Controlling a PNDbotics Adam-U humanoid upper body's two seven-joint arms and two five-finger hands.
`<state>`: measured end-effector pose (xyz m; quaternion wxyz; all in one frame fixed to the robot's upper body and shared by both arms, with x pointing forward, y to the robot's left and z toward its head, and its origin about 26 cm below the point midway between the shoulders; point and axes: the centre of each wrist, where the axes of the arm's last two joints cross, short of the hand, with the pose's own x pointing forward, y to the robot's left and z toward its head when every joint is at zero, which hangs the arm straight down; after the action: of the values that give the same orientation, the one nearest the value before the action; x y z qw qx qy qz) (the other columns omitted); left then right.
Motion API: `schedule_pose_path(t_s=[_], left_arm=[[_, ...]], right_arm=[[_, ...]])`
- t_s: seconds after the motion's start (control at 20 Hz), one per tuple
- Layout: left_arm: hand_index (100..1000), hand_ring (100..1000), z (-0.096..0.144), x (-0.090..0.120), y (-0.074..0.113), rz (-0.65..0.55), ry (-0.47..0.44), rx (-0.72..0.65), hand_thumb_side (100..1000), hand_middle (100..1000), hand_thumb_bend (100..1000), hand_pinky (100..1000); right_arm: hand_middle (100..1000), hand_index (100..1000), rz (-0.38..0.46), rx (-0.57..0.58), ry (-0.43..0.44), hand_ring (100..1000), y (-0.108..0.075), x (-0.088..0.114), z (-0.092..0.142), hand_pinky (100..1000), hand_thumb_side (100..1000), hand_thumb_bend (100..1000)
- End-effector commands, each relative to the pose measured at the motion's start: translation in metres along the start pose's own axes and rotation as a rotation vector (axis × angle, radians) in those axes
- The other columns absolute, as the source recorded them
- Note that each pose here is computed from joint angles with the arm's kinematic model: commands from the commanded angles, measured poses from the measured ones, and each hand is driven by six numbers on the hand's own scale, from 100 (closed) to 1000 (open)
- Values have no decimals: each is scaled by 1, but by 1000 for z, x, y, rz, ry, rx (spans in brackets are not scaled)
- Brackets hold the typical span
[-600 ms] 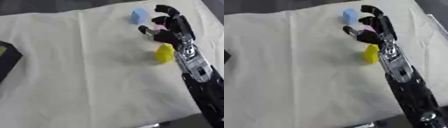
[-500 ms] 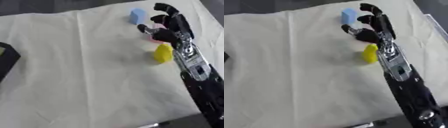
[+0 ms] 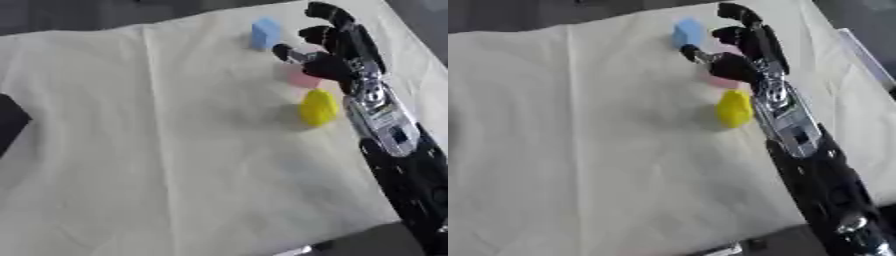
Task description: Pick up the objects with one hand, pass them to the other hand, and then place them into the box on the other side of the table.
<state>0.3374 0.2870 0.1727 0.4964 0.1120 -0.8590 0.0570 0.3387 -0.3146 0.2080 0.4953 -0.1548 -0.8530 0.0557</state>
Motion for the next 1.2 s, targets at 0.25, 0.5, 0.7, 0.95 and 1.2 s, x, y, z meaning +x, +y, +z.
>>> schedule_pose_path(t_s=[0.25,0.5,0.7,0.95,1.2], left_arm=[[789,811,-3,9,16,-55,-34,11,742,697,266,729],[789,811,-3,10,20,-78,-33,7,741,697,264,729],[790,811,-3,9,23,-95,-27,0,742,697,261,729],[790,812,-3,9,25,-112,-26,-10,742,697,259,729],[790,812,-3,9,25,-116,-27,-16,742,697,258,730]], right_arm=[[816,826,51,46,-28,706,-29,20,-11,788,109,706],[826,835,126,130,-17,719,-43,34,-19,793,125,721],[830,845,202,212,8,727,-55,49,-30,797,154,751],[838,857,302,307,69,743,-68,65,-43,805,186,783],[852,872,406,376,119,762,-78,76,-55,814,221,820]])
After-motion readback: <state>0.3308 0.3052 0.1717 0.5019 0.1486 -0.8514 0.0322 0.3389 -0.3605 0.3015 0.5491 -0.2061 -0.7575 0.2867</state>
